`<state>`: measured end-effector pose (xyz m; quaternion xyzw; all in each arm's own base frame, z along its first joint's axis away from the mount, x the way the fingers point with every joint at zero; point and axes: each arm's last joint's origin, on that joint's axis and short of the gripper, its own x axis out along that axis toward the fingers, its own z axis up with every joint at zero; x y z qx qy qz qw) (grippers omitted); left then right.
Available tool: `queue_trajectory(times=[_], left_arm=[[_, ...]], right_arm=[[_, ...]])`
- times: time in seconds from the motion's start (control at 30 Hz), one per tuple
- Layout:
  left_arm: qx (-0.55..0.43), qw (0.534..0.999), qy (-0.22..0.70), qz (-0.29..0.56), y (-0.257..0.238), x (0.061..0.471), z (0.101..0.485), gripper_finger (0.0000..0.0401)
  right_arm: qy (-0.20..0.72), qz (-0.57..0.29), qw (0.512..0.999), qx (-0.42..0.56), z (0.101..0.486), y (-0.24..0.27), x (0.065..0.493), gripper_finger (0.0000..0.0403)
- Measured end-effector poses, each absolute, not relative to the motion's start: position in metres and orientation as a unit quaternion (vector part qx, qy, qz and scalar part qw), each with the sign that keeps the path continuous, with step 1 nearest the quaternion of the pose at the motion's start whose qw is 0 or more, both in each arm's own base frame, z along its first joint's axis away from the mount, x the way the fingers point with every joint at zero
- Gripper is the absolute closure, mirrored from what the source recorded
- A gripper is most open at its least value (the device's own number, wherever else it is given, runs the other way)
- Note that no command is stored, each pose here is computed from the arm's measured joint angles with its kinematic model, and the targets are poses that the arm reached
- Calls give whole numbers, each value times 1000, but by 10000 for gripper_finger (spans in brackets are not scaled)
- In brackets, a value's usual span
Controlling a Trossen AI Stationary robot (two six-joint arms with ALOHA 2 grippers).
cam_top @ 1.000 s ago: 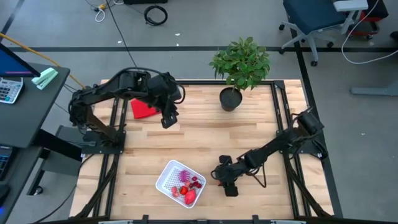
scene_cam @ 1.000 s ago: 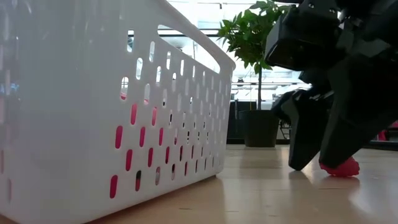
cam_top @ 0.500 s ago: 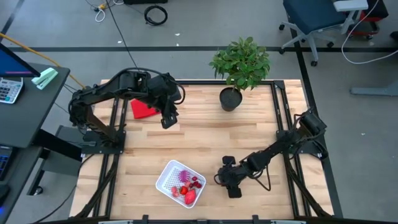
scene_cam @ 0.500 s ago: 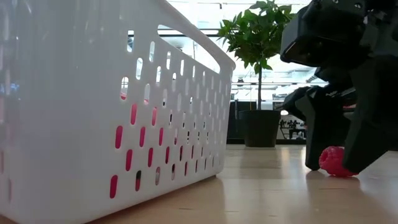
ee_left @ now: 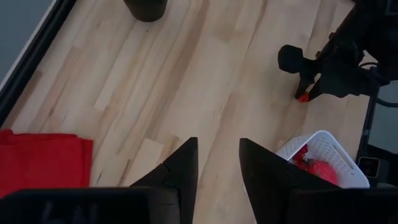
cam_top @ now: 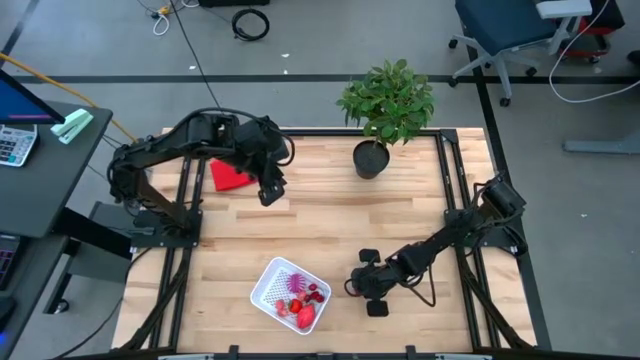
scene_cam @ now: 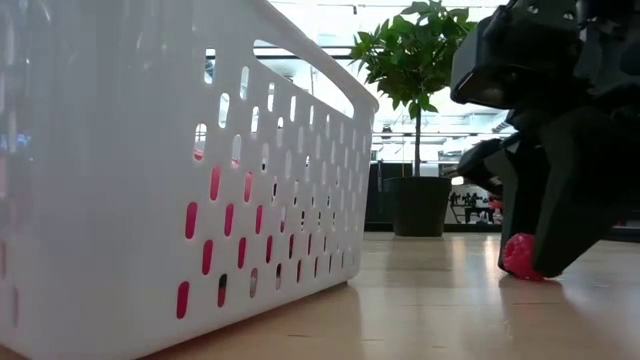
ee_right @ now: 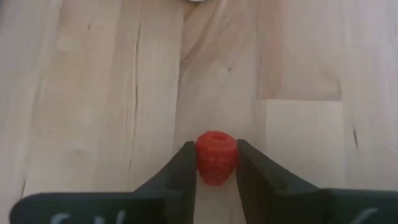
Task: Pick and placing Produce into tupperware
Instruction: Put the raspberry in the basket
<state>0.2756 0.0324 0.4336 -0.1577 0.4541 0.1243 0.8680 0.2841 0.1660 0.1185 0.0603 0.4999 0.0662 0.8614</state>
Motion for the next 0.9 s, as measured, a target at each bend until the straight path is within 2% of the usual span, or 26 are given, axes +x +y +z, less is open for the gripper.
queue_trajectory(times=[0.17,0.37,0.5,0.63,0.73,0.9], left_arm=[[-161,876,438,124,31,261,444,277],[-185,891,390,138,32,227,465,275],[-205,902,350,150,34,199,480,281],[-206,914,315,151,32,174,492,284],[-204,922,291,152,30,158,499,284],[-200,930,269,151,27,140,505,283]], right_arm=[[497,67,862,74,129,163,296,311],[472,46,879,38,169,146,326,276],[475,16,880,13,199,128,344,285],[448,-1,894,27,229,107,364,300],[412,40,910,13,254,94,378,297],[356,112,928,-13,280,88,390,264]])
